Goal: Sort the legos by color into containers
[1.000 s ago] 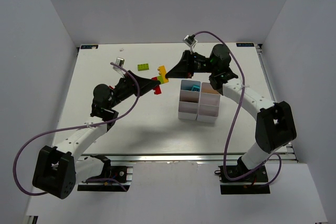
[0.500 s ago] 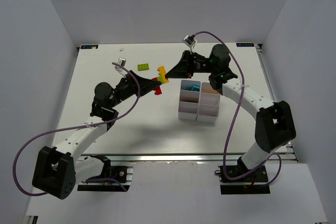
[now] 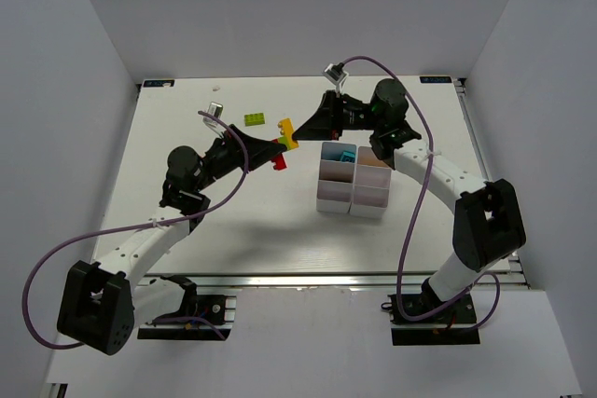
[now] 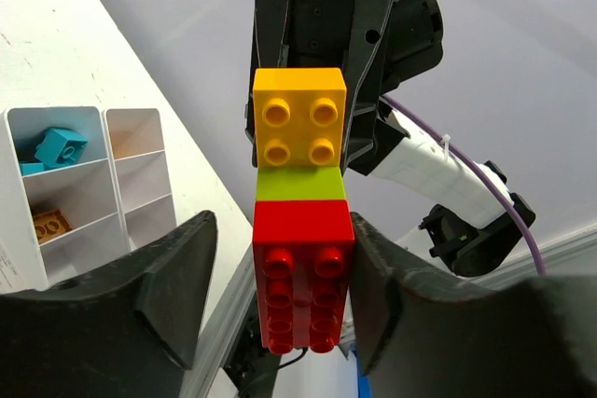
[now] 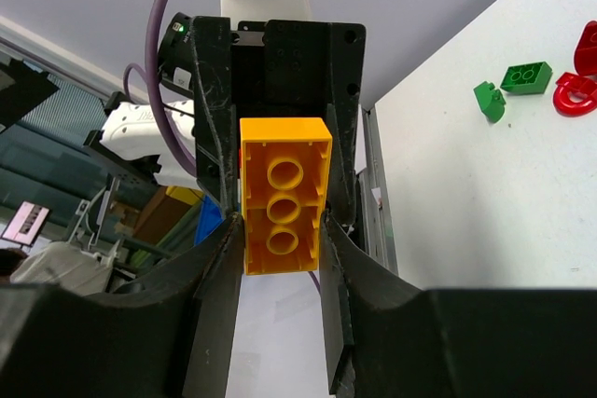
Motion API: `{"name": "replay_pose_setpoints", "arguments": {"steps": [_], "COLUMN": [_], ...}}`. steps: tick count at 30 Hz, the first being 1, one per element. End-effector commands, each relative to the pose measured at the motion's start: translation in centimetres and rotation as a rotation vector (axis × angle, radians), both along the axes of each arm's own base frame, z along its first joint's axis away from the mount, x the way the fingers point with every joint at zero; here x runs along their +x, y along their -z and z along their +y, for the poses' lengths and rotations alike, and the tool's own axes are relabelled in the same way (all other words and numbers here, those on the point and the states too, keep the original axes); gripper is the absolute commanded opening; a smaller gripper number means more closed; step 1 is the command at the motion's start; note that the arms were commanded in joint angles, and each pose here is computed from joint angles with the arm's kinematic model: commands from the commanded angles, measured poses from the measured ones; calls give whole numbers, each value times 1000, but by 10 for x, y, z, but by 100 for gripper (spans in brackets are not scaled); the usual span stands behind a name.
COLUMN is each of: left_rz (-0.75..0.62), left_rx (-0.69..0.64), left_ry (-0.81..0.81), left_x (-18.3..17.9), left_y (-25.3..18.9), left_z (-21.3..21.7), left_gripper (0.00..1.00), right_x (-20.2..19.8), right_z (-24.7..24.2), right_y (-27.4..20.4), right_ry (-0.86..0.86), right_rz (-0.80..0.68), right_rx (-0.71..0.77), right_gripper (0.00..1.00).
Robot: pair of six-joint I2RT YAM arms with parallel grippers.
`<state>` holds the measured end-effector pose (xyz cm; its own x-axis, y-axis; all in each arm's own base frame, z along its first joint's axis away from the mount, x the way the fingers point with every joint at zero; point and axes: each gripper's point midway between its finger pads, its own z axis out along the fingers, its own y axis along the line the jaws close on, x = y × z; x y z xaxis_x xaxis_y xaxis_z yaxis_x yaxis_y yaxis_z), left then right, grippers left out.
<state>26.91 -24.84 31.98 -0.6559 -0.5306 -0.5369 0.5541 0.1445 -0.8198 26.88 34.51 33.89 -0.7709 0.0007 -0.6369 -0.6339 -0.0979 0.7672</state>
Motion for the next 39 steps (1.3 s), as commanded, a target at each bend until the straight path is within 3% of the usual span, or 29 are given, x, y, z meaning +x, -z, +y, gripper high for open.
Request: {"name": "replay_pose_setpoints", "arguments": {"steps": [1,10,14,18,19,25,39], "left_rz": [-65,-67,-68,-67,-74,-86,-76], "left_rx": [-24,-30,-39,-47,-51,-39,3], "left_ry": [-2,1,6,10,11,1,-40], "left_x": [-4,-4,-5,-5,-5,-3,-6], "left_y": [-24,-26,-27,-28,-30,-35,-26], "left_z": [1,2,1,1,1,1,11], "left_gripper": [68,67,62,47,37,0,0], "right_x": [-6,-7,-8,-8,-9,-9,14], "right_z": [1,3,3,3,3,2,-21], "right_y": [-11,-10,-9,-7,-7,-6,-9], "right_ry": [-15,-17,-16,-18,-21,-13,65], "right_rz": [-55,-53,-50,-48,-47,-47,-148], "right_rx": [23,20,17,14,13,13,-21], "right_gripper": [21,21,21,21,20,16,12]}}
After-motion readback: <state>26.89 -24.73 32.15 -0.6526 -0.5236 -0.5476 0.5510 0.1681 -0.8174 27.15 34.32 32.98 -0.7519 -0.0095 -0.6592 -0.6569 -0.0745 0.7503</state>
